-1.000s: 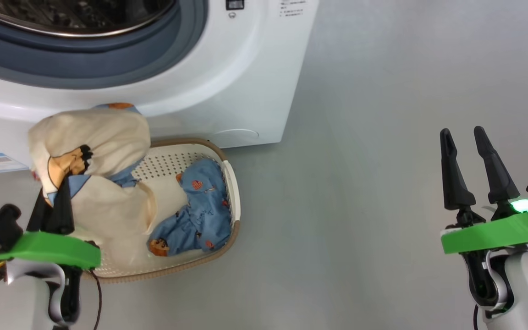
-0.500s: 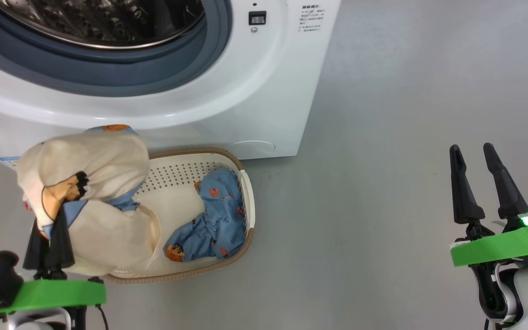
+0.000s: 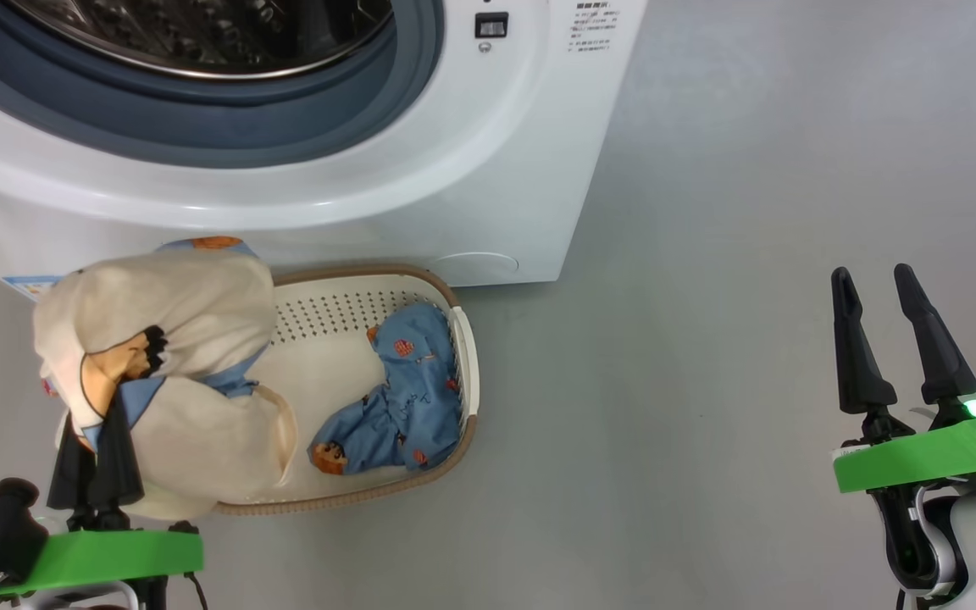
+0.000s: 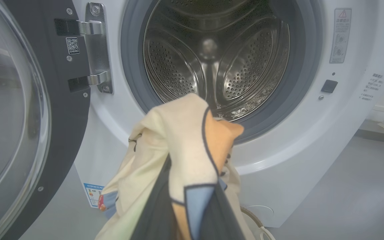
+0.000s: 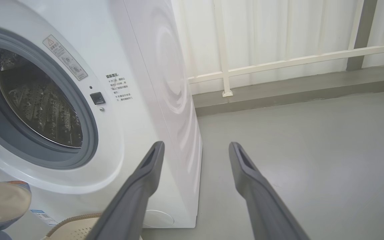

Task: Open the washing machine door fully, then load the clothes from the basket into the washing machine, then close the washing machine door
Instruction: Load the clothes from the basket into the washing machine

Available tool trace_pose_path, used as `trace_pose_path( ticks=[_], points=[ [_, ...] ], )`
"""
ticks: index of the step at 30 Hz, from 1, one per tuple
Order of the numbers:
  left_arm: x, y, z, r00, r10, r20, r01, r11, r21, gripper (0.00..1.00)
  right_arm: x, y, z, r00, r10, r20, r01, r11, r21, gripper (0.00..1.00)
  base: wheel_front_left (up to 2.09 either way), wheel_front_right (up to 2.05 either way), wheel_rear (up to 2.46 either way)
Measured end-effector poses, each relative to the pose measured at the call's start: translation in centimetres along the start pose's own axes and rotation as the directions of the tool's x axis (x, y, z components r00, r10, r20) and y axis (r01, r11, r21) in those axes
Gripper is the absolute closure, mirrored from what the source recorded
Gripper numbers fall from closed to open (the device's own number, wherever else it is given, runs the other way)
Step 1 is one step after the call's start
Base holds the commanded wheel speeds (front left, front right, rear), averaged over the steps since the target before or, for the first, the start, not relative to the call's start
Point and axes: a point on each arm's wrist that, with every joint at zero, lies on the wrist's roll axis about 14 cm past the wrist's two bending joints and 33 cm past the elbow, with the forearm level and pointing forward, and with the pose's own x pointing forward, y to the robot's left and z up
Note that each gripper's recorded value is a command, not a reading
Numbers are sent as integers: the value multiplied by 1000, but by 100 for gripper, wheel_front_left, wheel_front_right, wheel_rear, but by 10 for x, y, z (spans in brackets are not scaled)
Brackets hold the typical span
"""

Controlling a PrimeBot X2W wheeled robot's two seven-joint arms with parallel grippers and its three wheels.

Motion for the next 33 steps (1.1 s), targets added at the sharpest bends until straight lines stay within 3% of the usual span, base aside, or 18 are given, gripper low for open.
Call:
trace_pose_path(
  ticks=[11,21,33],
  points=[
    [34,-3,7,999,-15,45,15,1000,-8,100,5,1,-25,998,1,-59,-1,1000,7,0,0,0,0],
    [114,-11,43,980,-90,180,81,995,53,100,32,6,-45,997,14,-82,-13,1000,13,0,0,0,0],
    [207,-36,41,976,-148,159,141,988,59,100,41,-1,-68,993,-14,-120,17,1000,23,0,0,0,0]
  ],
)
